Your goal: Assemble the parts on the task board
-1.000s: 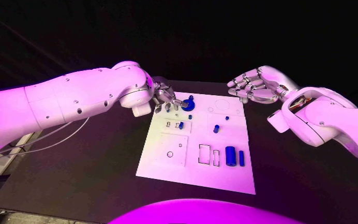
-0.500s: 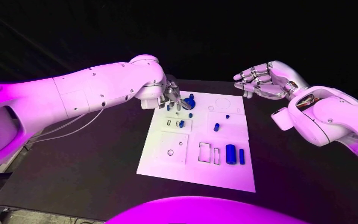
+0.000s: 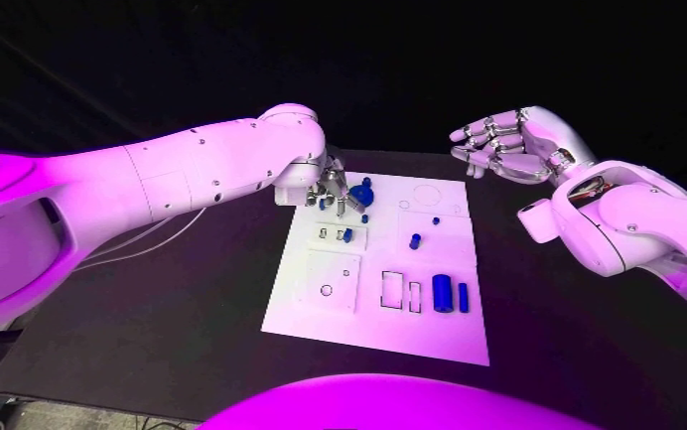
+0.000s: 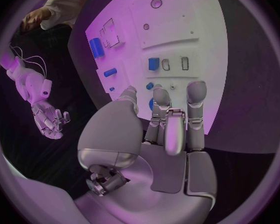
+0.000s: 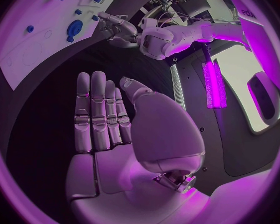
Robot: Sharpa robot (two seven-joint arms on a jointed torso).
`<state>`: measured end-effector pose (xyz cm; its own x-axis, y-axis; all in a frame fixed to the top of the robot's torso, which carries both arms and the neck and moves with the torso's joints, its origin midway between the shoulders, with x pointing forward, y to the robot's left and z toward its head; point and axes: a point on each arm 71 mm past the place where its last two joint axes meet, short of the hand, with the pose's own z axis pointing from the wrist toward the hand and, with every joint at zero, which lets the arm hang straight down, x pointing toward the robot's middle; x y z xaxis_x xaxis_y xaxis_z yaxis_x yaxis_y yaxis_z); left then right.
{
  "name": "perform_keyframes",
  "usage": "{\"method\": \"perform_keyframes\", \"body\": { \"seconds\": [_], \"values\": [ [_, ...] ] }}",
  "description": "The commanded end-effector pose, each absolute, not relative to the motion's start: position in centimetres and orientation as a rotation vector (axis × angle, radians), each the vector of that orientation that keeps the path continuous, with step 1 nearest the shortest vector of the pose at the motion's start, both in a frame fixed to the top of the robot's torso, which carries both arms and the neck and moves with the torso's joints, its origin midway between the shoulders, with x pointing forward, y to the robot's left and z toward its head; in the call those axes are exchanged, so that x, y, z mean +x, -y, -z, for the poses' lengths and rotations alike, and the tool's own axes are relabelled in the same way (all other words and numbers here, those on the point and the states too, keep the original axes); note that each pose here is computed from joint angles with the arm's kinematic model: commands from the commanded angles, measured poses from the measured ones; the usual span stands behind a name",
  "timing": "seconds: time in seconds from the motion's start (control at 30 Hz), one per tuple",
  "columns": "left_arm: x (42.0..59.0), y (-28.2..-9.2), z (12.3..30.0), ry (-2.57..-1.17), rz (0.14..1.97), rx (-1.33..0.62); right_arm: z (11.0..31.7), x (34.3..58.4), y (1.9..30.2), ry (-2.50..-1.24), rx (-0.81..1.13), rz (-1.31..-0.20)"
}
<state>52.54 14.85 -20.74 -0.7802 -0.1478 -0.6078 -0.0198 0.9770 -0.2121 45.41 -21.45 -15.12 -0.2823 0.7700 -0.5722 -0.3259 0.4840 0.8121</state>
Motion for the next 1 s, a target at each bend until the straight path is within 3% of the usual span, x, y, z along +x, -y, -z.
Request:
{"method": "perform_keyframes", "body": {
  "seconds": [0.03, 1.0],
  "values": [
    [52.5, -14.6, 21.1, -2.487, 0.239, -0.063, 14.8, 45.3, 21.4, -1.466, 0.403, -1.13],
    [51.6, -13.1, 23.4, -2.561, 0.28, -0.022, 15.0, 45.5, 21.2, -1.472, 0.412, -1.122]
  ]
}}
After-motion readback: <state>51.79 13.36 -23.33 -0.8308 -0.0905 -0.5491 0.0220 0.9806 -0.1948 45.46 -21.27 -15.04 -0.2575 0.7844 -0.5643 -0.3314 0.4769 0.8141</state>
